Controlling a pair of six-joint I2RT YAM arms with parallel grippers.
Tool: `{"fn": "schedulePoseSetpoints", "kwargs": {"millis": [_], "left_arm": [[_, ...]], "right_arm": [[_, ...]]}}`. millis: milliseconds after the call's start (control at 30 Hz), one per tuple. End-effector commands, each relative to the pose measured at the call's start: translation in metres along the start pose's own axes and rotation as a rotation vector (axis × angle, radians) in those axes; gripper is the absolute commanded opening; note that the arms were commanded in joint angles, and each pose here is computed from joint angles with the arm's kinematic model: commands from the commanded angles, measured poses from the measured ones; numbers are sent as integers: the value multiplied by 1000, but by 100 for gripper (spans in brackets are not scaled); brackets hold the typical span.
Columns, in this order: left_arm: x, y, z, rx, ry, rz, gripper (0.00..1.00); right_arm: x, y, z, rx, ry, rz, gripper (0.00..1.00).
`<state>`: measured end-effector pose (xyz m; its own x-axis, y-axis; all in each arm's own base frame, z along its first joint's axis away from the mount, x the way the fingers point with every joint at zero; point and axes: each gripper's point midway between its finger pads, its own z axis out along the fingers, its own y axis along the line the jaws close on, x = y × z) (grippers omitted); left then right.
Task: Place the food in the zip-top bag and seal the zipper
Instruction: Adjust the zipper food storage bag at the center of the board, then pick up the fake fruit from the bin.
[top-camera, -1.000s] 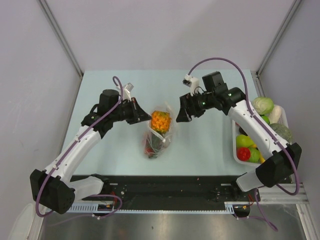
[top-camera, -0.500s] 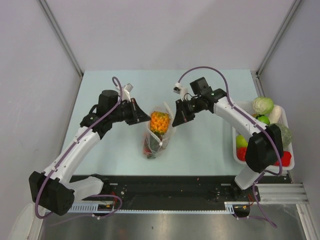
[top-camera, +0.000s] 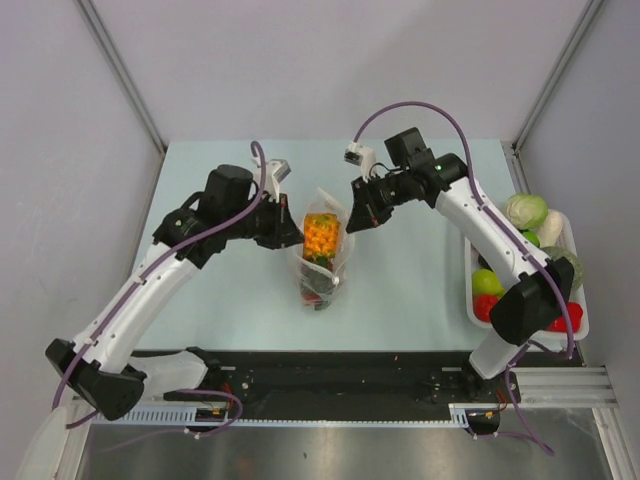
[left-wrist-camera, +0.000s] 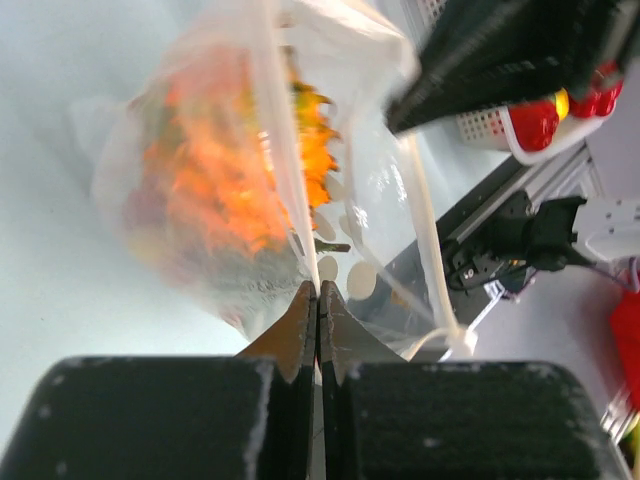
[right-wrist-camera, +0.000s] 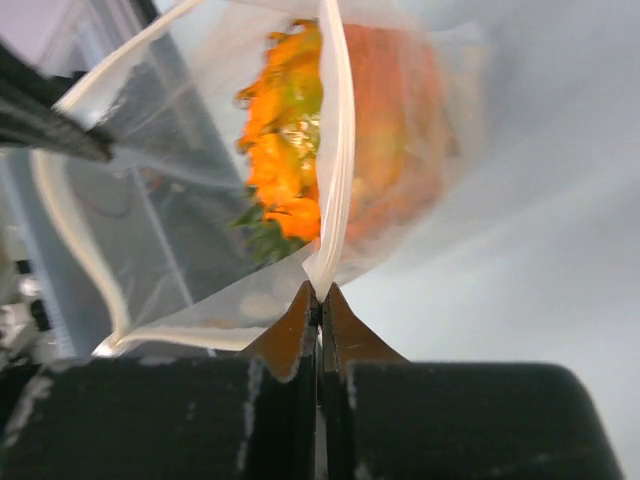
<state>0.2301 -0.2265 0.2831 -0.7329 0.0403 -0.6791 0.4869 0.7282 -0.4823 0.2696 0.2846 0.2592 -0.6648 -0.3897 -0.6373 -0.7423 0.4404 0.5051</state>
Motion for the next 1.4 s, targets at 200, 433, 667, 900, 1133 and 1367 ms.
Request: {"fn": "schedulePoseSetpoints", "kwargs": {"millis": [200,433,667,900,1133,1367], "left_arm": [[-4,10,41,-30,127,-26,0],[-3,10,52,-2,128,-64,0],[-1,6,52,38,107,-46,0],[9,7,53,50,122,-44,0],[9,8,48,47,104,-12,0],[17,10,50,61,113,-4,0]], "right_arm": [[-7,-50,-15,181,135,-202,6],[7,-51,-74,194,103,-169,84],[51,-99,-184,473,69,-40,100],[92,-173,-304,781,-16,110,100],[106,-198,-351,822,-54,168,100],[161,-120,-252,617,196,-103,98]]}}
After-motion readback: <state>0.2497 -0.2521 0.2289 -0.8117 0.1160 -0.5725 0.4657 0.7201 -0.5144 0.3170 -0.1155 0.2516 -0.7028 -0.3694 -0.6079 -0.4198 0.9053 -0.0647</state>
